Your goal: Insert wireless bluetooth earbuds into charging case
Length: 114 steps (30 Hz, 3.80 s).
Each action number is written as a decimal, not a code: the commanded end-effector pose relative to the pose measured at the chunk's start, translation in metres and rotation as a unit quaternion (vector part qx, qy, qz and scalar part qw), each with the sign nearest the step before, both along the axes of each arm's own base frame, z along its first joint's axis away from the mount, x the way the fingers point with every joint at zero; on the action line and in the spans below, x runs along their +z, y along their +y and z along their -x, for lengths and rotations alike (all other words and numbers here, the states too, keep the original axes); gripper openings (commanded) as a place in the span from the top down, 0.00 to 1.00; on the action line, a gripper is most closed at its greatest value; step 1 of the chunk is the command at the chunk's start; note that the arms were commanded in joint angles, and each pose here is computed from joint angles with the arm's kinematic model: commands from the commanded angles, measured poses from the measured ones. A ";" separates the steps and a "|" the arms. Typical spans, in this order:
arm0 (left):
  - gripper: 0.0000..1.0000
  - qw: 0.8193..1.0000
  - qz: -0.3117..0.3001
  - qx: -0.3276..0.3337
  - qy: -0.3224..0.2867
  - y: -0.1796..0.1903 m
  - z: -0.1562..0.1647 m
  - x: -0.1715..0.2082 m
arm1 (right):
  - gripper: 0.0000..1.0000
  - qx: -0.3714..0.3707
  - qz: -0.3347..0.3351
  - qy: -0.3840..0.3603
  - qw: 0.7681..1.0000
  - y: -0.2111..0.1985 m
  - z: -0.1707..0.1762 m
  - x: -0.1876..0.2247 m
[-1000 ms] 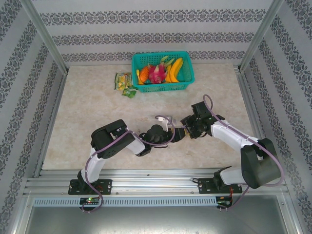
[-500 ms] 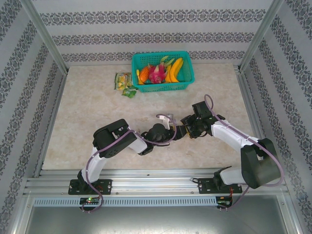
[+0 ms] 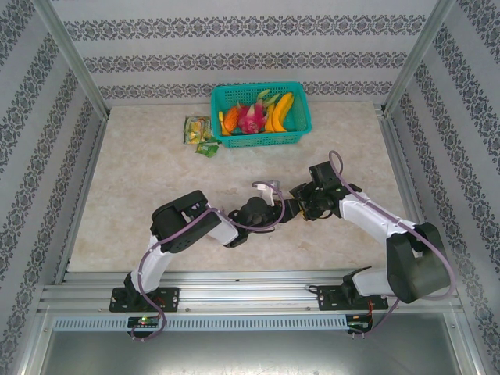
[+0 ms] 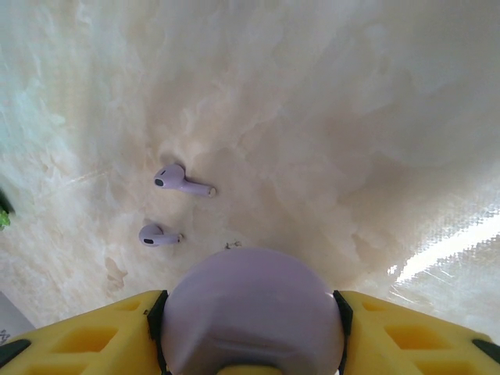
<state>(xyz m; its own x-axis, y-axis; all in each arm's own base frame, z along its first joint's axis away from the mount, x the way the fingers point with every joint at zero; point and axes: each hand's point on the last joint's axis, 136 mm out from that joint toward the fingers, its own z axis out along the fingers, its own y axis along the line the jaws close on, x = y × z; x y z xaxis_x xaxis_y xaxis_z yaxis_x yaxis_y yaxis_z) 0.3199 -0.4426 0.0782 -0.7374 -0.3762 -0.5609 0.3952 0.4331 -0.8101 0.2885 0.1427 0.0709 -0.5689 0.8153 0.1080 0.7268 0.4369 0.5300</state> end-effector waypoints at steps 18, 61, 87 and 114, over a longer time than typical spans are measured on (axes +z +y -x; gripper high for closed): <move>0.73 1.000 0.025 0.004 -0.004 -0.012 -0.005 0.008 | 0.44 -0.006 -0.016 -0.003 1.000 -0.001 0.005 0.005; 0.87 0.980 -0.106 -0.165 -0.027 0.132 0.014 0.097 | 0.19 0.262 -0.039 -0.396 0.879 0.032 -0.008 0.106; 0.91 0.982 -0.064 -0.172 -0.033 0.134 0.003 0.113 | 0.23 0.351 -0.058 -0.408 0.841 0.100 -0.001 0.099; 0.92 0.982 -0.023 -0.180 -0.047 0.128 0.002 0.140 | 0.29 0.303 -0.073 -0.368 0.876 0.078 -0.024 0.054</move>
